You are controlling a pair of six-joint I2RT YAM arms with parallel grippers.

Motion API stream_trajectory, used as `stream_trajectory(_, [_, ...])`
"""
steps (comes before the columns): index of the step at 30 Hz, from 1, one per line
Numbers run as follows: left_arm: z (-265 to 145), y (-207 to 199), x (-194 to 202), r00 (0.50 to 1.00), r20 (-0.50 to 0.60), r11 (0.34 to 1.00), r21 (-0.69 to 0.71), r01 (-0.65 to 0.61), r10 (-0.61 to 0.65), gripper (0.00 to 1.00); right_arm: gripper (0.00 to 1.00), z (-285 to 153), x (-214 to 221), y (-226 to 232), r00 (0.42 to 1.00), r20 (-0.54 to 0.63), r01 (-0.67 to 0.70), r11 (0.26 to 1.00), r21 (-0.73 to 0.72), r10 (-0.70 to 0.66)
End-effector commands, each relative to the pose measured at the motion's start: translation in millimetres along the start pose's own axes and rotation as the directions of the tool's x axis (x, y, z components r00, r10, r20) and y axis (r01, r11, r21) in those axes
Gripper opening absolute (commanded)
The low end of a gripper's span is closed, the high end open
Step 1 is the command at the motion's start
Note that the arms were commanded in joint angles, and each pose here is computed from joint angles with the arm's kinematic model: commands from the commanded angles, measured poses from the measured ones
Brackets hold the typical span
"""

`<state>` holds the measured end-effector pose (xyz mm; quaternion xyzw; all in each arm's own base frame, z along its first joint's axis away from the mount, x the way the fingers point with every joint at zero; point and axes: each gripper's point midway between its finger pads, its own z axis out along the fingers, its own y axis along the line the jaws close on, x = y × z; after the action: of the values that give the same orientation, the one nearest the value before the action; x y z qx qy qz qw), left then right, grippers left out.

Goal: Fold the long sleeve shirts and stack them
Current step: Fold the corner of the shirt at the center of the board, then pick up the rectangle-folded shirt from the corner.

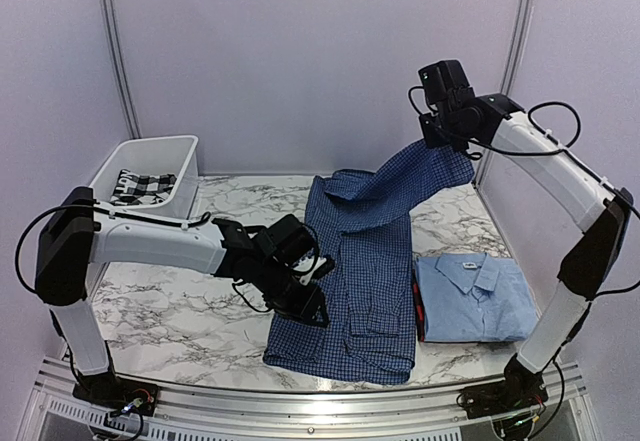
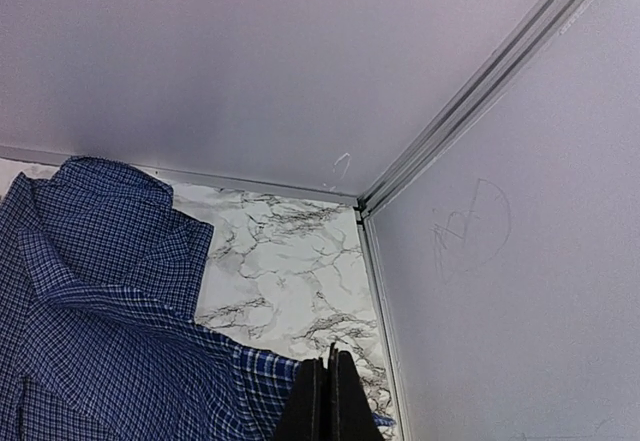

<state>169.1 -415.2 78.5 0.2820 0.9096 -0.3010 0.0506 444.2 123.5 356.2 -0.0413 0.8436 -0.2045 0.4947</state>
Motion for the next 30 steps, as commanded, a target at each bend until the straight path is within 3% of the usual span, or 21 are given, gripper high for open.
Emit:
stream_trajectory(1, [-14,8,-5,0.999,0.039,0.999,-0.032,0.026,-0.025,0.35,0.00,-15,-21,-23,0.998,0.045,-0.055,0.998,0.023,0.054])
stream_trajectory(15, [-18,35,1,0.994,0.042,0.993,-0.055,0.103,-0.101,0.31,0.00,0,36,-50,0.993,-0.082,-0.077,0.994,0.081,0.083])
stream_trajectory(25, [-16,37,3,0.994,0.028,0.993,-0.043,0.106,-0.105,0.31,0.00,2,80,-30,0.984,-0.169,-0.061,0.998,-0.012,0.059])
stream_trajectory(30, [-17,23,7,0.999,0.017,0.999,-0.026,0.048,-0.048,0.32,0.00,2,83,-26,0.983,-0.175,-0.064,0.998,-0.029,0.058])
